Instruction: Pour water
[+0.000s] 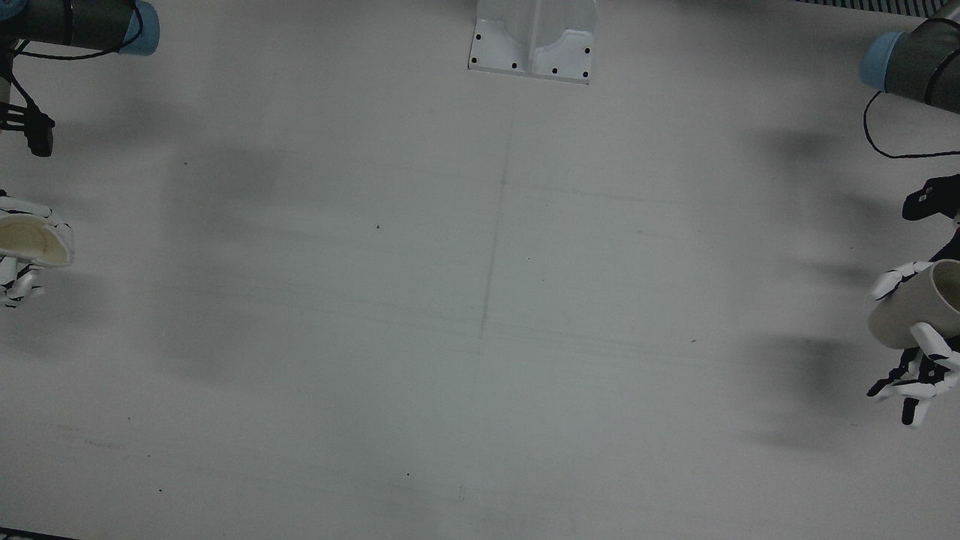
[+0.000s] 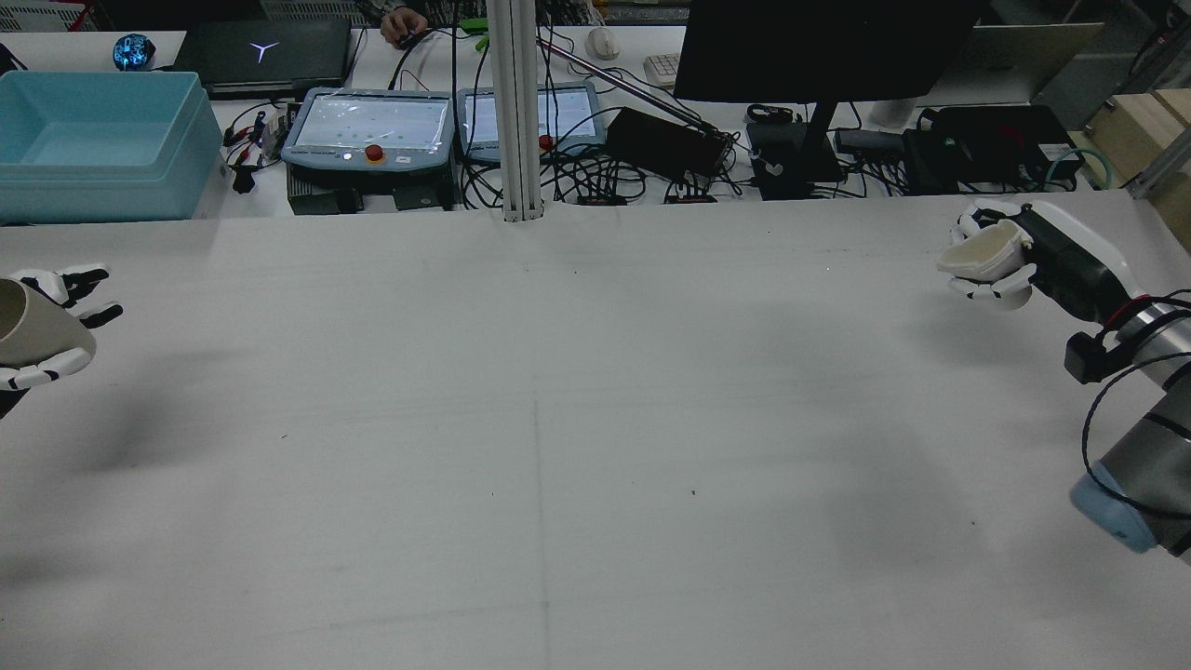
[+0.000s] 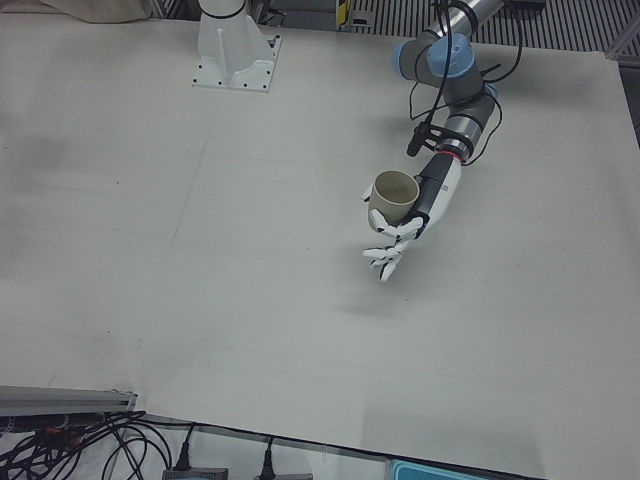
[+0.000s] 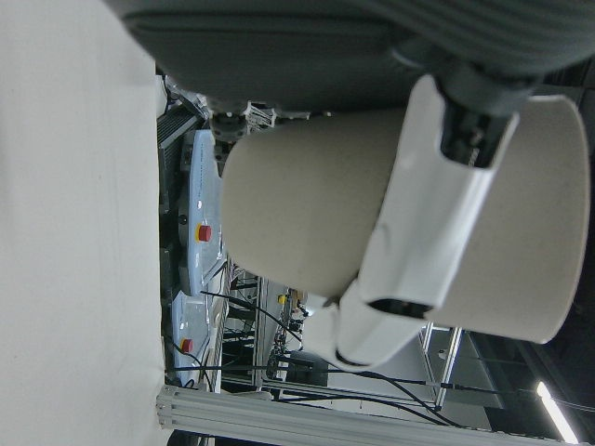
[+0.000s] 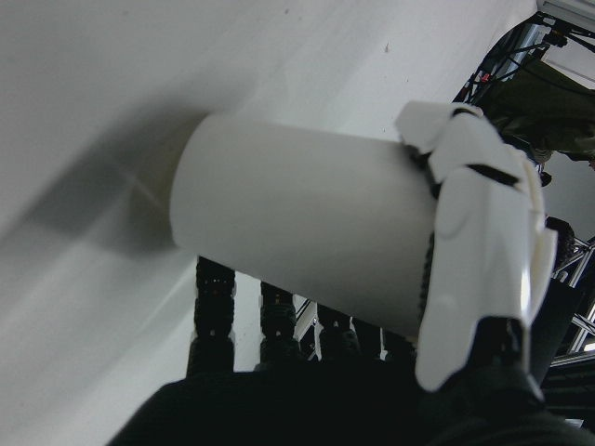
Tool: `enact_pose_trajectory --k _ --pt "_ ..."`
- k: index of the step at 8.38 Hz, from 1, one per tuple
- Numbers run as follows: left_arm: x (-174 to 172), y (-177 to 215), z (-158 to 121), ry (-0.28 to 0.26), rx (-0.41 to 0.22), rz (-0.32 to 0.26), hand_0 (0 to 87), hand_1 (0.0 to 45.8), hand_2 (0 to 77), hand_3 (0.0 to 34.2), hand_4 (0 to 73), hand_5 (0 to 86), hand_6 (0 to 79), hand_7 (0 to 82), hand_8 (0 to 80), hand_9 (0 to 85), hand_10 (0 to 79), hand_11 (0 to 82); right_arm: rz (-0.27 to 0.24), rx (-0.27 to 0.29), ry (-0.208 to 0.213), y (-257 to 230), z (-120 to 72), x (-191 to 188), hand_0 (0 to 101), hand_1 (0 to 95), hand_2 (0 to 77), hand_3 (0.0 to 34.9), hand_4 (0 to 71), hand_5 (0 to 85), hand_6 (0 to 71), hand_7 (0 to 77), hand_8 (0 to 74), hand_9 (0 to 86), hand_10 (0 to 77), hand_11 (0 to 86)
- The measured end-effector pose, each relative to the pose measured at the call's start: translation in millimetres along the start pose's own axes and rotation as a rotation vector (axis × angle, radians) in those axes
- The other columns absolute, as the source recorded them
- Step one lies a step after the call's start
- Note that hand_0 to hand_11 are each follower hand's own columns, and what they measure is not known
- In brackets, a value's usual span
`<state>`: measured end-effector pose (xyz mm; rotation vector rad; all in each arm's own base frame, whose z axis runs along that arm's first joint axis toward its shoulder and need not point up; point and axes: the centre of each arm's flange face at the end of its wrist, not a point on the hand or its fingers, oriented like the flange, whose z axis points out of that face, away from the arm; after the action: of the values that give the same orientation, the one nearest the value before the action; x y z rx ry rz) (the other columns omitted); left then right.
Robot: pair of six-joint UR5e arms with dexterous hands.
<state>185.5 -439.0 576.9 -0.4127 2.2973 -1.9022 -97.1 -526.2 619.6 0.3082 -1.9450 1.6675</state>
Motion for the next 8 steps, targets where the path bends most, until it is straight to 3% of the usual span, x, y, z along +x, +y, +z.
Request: enact_pose_trajectory --k 1,3,5,6,7,8 --pt "-3 11 5 -0.005 -0.009 -0.004 79.7 31.6 33.3 9.0 38.7 50.7 16.9 27.8 6.0 6.0 9.3 16.4 0.005 -0.004 -0.037 21 -1.4 -32 80 26.2 35.5 14.1 20.7 75.8 43.6 57.8 34.9 45.8 43.6 59.5" --pt "-28 48 41 -0.032 -0.029 -0.015 80.0 31.6 33.3 9.2 38.7 50.7 19.1 30.5 7.6 6.0 9.3 16.4 0.015 -0.031 -0.149 74 2.8 -115 80 26.2 35.5 14.1 24.5 75.3 44.2 57.8 34.9 45.3 44.2 60.0" --pt "-82 100 84 -0.134 -0.025 -0.011 79.8 31.6 33.3 9.1 38.7 50.7 18.5 30.5 7.6 6.0 9.3 16.4 0.019 -0.077 -0.267 148 8.4 -208 80 25.6 36.0 14.2 28.9 73.6 49.6 65.4 36.0 46.4 43.6 60.0" --pt "-107 117 94 -0.179 -0.012 -0.003 79.7 31.6 33.3 9.1 38.7 50.7 18.5 30.5 7.6 6.0 8.7 16.9 0.021 -0.102 -0.3 177 6.1 -236 80 25.6 36.0 14.2 30.5 71.4 50.7 67.1 36.0 47.5 43.6 60.0" --pt "-137 133 101 -0.226 0.001 0.01 79.6 31.6 33.3 9.0 38.7 50.7 18.5 29.5 6.0 6.0 7.6 15.3 0.02 -0.126 -0.324 202 2.1 -256 80 25.1 36.0 14.0 37.1 65.4 55.6 69.3 38.7 50.2 43.6 60.0" --pt "-171 151 110 -0.272 0.011 0.023 79.6 31.6 33.8 9.0 38.7 50.7 18.5 29.5 6.5 6.0 7.6 15.3 0.011 -0.148 -0.337 226 1.5 -270 80 25.1 36.0 14.0 37.1 65.4 55.6 69.3 38.7 50.2 44.2 60.0"
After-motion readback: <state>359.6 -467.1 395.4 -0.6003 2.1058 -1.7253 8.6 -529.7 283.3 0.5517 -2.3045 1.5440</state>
